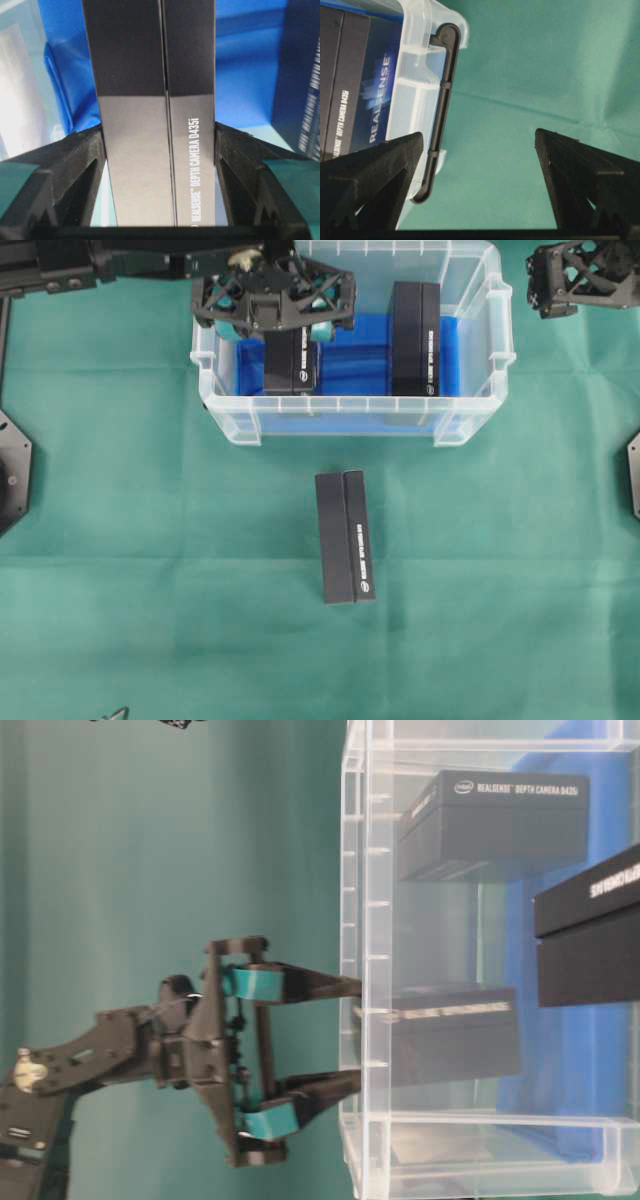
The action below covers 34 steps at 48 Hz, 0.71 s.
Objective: Take out the box from the case.
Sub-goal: 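Lift the black box up out of the case with the left gripper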
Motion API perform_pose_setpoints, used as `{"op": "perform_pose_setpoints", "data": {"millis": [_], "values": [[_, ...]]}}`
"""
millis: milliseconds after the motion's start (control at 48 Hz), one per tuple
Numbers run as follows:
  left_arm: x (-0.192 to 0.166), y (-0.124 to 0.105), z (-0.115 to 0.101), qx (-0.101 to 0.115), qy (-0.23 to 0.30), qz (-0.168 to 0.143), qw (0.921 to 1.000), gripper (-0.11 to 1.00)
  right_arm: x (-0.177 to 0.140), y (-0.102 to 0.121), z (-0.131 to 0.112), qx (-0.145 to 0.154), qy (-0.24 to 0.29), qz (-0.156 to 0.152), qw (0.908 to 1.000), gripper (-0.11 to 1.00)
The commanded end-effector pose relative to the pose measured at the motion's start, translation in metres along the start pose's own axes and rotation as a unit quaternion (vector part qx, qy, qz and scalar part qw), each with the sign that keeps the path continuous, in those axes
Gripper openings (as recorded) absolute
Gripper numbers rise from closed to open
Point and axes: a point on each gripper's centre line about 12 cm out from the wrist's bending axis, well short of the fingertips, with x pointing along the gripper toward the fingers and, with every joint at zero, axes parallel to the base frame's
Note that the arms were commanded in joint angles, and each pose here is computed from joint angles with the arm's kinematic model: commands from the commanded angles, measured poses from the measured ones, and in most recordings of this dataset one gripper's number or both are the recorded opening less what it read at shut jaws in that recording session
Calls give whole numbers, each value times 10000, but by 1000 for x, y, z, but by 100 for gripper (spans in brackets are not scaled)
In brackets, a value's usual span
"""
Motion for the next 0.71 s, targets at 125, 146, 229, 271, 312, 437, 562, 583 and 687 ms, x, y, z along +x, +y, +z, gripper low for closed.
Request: {"op": "perform_pose_setpoints", "data": {"millis": [125, 146, 229, 271, 312, 437, 562, 583, 687], "values": [[-64, -4, 16, -113, -286, -498, 9983, 62, -6, 2, 3, 12, -76, 115, 9999, 92], [-67, -5, 16, -118, -298, -526, 9981, 62, -6, 2, 3, 12, -76, 115, 9999, 92], [-84, -3, 19, -162, -332, -584, 9976, 62, -6, 2, 3, 12, -76, 115, 9999, 92], [-91, -2, 20, -179, -341, -596, 9975, 62, -6, 2, 3, 12, -76, 115, 9999, 92], [-98, -1, 21, -196, -345, -593, 9975, 61, -6, 2, 2, 14, -67, 111, 9999, 92], [-118, 0, 24, -241, -358, -602, 9973, 61, -6, 2, 3, 10, -73, 108, 9999, 92], [-130, 0, 25, -262, -362, -608, 9971, 62, -6, 2, 3, 12, -76, 115, 9999, 92], [-132, 0, 25, -266, -362, -607, 9971, 62, -6, 2, 3, 10, -73, 108, 9999, 92], [-143, 0, 26, -274, -380, -649, 9968, 62, -6, 2, 3, 10, -73, 108, 9999, 92]]}}
